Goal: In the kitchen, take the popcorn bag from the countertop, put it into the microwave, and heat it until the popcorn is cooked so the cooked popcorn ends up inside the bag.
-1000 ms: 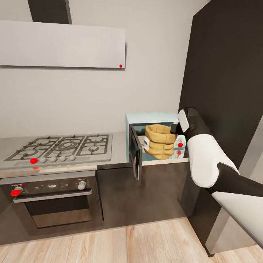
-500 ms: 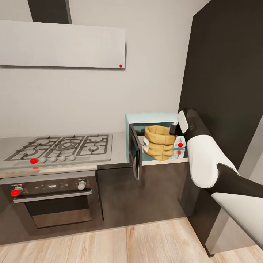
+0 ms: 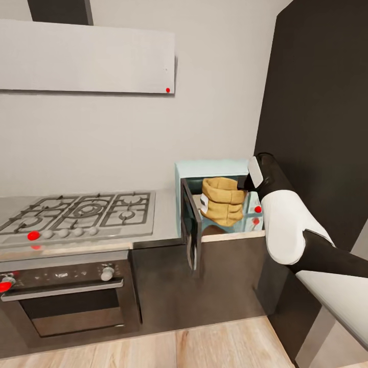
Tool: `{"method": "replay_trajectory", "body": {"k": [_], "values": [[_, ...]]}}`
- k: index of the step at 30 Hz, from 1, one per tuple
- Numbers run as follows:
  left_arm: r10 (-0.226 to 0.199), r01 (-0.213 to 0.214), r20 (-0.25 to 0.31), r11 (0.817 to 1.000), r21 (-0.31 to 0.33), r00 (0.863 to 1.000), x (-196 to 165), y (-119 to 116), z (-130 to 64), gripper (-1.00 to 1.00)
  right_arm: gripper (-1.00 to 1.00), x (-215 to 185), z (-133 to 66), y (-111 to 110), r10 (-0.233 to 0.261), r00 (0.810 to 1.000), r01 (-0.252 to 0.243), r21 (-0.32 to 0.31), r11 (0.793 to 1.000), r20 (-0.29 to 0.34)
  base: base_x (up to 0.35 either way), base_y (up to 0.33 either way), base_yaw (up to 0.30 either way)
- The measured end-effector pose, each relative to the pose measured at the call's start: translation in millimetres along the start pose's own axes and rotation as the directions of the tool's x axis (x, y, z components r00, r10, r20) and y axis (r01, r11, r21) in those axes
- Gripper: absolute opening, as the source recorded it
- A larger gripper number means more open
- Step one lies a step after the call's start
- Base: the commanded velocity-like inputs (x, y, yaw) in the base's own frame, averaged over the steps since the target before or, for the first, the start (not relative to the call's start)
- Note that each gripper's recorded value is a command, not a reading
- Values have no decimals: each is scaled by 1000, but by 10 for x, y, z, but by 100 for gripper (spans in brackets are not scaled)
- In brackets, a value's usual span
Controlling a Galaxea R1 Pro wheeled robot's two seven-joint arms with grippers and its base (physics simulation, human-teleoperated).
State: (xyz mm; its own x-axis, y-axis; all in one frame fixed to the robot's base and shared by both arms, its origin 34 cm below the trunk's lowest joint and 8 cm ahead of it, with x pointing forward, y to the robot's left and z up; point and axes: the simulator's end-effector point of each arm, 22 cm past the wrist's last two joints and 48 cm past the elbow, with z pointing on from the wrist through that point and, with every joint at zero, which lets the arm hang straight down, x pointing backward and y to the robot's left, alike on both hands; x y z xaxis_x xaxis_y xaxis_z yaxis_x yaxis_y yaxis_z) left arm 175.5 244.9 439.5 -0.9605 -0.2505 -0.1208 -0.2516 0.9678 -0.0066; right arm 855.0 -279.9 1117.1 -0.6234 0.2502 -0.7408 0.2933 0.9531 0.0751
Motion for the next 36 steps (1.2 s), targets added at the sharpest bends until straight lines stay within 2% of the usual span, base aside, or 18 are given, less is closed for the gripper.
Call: {"method": "replay_trajectory", "body": {"k": [6, 13, 18, 28, 36], "values": [[0, 0, 0, 1000, 0, 1000, 0, 0, 0, 100, -100, 21, 16, -13, -5, 1000, 5, 7, 1000, -4, 203, 0, 0], [0, 0, -1, 1000, 0, 1000, 0, 0, 1, 100, -100, 24, 24, -22, -6, 1000, 6, 11, 1000, -4, 32, 0, 0], [-1, 1, 0, 1000, 0, 1000, 0, 1, 1, 100, -100, 125, 94, -71, 31, 1000, -31, -6, 1000, 1, 0, 0, 0], [-1, 1, 0, 1000, 0, 1000, 1, -4, 1, 100, -100, 132, 99, -79, 35, 999, -35, -6, 999, 5, 8, 0, 0], [-1, 1, 0, 1000, 1, 1000, 3, -1, -1, 100, -100, 134, 90, -94, 24, 1000, -24, 6, 1000, 5, 281, 0, 0]]}}
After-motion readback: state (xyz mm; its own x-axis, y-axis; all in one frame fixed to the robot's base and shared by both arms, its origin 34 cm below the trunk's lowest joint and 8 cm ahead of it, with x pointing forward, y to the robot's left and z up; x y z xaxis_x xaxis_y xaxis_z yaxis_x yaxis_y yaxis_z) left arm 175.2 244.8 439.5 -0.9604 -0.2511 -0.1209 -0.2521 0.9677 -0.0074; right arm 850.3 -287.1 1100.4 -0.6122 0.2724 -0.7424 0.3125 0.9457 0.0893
